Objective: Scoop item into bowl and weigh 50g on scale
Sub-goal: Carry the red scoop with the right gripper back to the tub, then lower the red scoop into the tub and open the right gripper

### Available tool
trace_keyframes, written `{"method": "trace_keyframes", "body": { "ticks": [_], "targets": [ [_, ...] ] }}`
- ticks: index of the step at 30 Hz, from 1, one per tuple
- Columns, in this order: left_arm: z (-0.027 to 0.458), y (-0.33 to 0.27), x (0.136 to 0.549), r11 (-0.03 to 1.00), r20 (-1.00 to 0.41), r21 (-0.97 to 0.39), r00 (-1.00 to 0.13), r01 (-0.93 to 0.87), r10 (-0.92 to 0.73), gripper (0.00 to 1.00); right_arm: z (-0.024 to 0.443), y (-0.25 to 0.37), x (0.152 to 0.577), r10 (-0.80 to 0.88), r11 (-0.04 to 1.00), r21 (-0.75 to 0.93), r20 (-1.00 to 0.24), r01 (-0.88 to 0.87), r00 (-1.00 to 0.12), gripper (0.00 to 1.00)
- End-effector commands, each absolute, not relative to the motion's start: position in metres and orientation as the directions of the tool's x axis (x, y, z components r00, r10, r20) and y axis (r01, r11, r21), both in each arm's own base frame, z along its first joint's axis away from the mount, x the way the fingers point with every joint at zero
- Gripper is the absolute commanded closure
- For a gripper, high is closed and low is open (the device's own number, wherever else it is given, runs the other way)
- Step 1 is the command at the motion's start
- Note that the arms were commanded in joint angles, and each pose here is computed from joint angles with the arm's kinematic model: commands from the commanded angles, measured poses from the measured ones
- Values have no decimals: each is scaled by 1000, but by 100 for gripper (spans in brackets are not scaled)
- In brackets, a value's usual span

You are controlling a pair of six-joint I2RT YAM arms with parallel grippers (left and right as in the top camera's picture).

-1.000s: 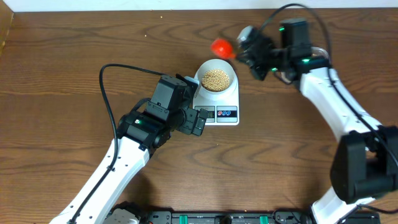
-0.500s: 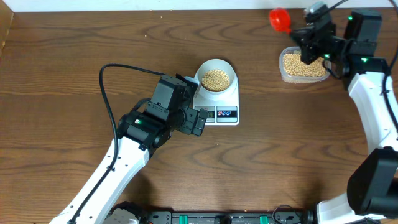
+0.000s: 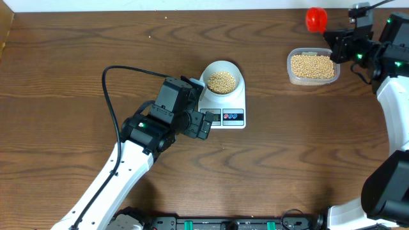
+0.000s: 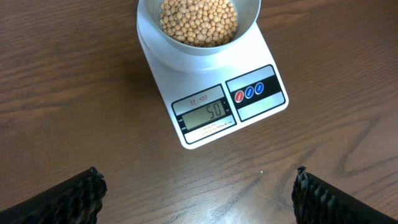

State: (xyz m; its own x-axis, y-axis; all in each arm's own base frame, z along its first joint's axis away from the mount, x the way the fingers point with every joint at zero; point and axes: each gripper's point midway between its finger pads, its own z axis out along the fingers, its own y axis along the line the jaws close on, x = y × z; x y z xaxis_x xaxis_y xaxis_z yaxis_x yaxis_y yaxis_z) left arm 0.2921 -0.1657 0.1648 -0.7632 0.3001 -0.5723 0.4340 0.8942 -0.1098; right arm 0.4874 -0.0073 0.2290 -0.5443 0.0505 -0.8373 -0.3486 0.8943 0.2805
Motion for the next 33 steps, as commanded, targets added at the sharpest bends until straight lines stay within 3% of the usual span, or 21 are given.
{"method": "trace_keyframes", "body": {
  "ticks": [1, 10, 19, 33],
  "targets": [
    [165, -165, 290, 887, -575, -107, -756, 449, 313, 2, 227, -25, 484, 129, 918, 318, -805, -238, -579, 99],
    [165, -165, 290, 887, -575, -107, -756, 449, 313, 2, 209, -50, 479, 278, 928, 373, -721, -17, -635, 99],
    [165, -165, 290, 887, -575, -107, -756, 449, 313, 2, 195, -54, 474, 477, 851, 500, -605, 162, -637, 99],
    [165, -165, 290, 887, -575, -107, -756, 449, 313, 2, 147, -57, 456, 574, 797, 525, -500, 300, -649, 99]
  ]
}}
